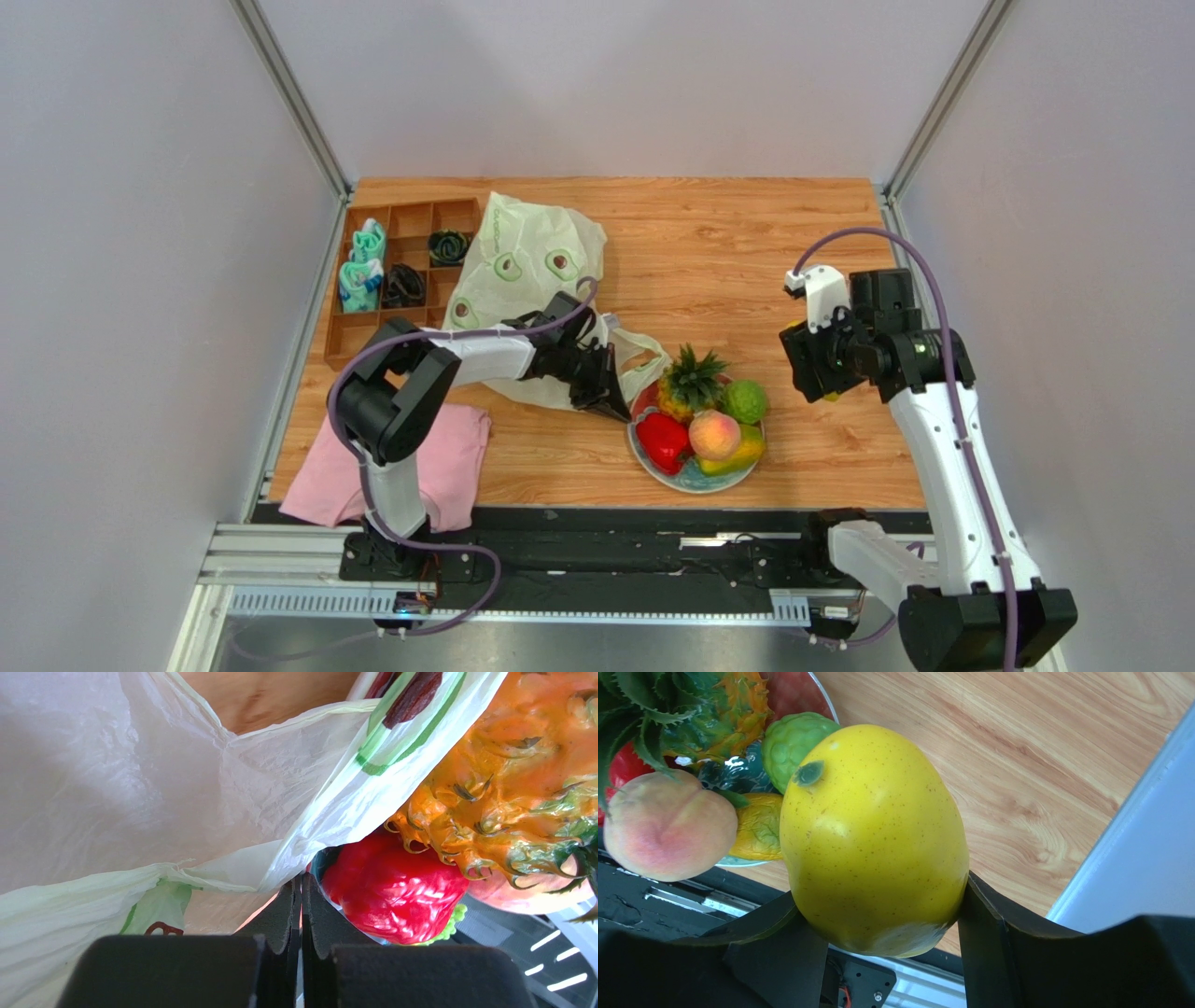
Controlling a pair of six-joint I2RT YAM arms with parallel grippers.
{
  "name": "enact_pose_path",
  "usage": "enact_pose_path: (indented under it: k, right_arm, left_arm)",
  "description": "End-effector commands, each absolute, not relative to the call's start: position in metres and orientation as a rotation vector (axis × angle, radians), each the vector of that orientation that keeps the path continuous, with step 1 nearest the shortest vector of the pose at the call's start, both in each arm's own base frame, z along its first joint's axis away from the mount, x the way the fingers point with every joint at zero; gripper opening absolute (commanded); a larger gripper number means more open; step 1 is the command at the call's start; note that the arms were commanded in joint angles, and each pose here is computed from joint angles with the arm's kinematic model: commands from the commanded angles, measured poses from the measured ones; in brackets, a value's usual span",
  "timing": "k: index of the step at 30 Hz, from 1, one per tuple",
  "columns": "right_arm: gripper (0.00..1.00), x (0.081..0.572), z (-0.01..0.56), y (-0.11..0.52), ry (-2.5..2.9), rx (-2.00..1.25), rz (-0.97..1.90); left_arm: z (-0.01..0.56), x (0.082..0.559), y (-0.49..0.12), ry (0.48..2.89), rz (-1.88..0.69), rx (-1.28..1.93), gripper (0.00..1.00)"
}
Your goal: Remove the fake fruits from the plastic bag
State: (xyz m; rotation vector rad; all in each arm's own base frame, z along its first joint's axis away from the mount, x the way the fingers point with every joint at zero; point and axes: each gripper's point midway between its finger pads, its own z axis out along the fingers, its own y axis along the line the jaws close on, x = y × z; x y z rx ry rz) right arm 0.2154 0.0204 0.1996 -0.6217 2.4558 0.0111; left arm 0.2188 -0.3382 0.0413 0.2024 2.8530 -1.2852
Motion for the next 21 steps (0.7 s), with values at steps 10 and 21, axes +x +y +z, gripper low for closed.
enact_pose_path:
  k: [10, 21]
  right_arm:
    - [0.01, 0.338, 0.188, 0.096, 2.35, -0.602, 0.488]
    - [0.01, 0.38, 0.142, 0.143, 2.478, -0.363, 0.901]
  left_arm:
    - [0.114, 0.206, -0.321, 2.668, -1.521, 0.543, 0.69]
    - [0.166, 0.202, -0.31, 2.559, -1.537, 0.733, 0.72]
